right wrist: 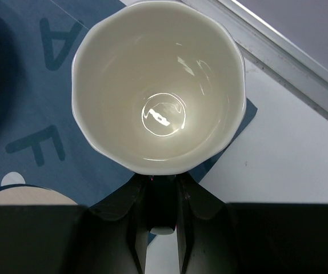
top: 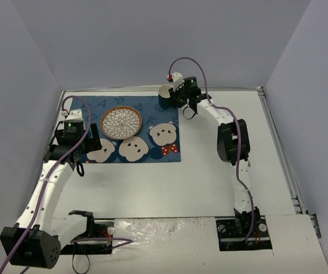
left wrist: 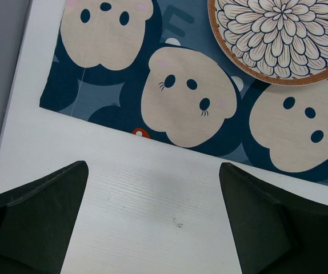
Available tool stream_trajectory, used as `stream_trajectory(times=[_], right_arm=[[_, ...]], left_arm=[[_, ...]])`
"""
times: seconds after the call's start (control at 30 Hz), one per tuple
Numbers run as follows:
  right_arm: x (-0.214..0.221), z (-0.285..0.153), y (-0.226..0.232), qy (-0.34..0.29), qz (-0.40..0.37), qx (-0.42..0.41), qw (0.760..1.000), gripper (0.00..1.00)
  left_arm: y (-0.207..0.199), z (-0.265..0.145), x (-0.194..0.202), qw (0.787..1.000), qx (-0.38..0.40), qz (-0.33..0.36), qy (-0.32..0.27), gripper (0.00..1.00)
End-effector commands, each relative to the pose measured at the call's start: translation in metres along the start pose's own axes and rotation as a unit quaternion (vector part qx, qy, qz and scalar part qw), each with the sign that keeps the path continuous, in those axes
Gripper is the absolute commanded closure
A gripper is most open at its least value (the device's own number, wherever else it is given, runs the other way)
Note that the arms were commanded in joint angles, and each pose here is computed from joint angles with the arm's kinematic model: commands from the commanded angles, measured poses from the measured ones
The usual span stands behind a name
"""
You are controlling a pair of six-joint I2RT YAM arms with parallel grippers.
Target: Set the dinner table for one person
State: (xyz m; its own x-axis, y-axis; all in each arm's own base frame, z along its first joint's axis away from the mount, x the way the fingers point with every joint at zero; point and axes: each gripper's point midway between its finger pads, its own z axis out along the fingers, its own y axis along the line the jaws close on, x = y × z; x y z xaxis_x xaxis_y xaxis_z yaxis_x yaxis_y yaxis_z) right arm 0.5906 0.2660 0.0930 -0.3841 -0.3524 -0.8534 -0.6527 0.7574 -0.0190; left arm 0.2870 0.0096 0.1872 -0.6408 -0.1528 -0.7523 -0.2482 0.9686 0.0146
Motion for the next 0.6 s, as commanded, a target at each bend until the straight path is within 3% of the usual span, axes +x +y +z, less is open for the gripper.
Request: stream_trajectory(times=[0.0, 0.37, 0.57], right_arm=[[-0.097, -0.021, -0.007, -0.121, -0.043, 0.021, 0.992, 1.00], [-0.076, -0.010, -0.009, -0.099, -0.025, 0.026, 0.994, 0.99], [-0.075, -0.022, -0.015, -0.092, -0.024, 0.048, 0.994, 0.68]], left_arm=[[-0.002, -0.009, -0.030, 0.999, 0.003, -0.012, -0.046, 0.03], [-0.002, -0.011, -0.031, 0.999, 0.004, -0.013, -0.049, 0.03], [-0.002, -0.011, -0.032, 0.999, 0.006, -0.013, -0.050, 0.03]])
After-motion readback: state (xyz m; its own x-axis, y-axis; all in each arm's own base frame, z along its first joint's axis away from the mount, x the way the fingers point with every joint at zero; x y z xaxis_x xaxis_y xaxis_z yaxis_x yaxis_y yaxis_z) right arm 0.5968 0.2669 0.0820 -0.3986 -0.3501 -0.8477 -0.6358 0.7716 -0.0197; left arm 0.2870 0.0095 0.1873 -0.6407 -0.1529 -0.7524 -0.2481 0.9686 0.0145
